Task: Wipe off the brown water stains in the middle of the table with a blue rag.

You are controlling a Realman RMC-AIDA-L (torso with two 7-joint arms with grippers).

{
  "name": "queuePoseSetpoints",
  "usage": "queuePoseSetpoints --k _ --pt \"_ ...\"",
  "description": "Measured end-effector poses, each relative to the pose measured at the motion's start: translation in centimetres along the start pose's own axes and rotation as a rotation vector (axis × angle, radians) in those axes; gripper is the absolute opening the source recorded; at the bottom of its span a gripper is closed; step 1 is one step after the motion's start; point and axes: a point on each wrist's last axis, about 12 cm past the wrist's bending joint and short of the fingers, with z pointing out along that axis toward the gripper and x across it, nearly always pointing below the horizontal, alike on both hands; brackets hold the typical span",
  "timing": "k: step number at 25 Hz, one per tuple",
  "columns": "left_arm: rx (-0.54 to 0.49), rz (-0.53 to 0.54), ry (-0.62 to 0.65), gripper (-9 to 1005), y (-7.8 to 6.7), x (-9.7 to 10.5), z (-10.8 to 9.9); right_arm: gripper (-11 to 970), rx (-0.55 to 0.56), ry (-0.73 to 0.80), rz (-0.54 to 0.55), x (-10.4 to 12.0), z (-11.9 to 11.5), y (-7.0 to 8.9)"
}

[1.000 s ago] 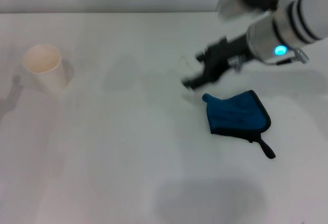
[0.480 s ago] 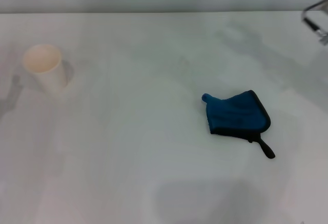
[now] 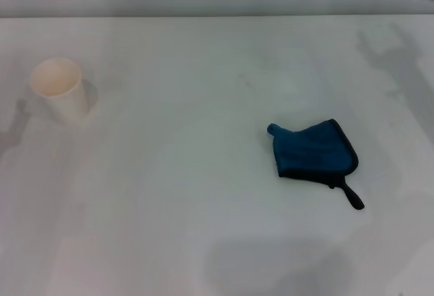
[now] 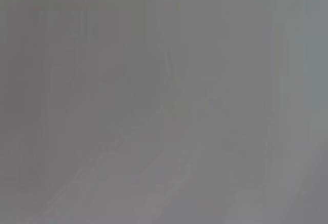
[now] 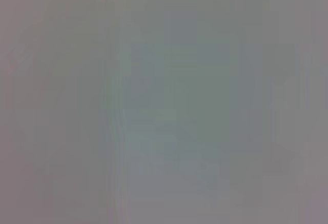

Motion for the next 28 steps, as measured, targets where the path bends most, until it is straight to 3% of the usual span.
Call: queuePoseSetpoints --k 5,11,28 --pt "-0.003 0.002 0.004 892 0.0 0.1 -0.1 844 0.109 0.126 -0.044 1.7 -0.6 -1.3" --pt "-0.017 -0.002 0.013 892 0.2 0.2 -0.4 844 0.156 0.153 -0.027 2.3 -1.5 -1.9" --pt "-0.034 0.005 0.012 892 0.3 0.2 0.1 844 0.156 0.152 -0.026 2.3 -1.3 -1.8"
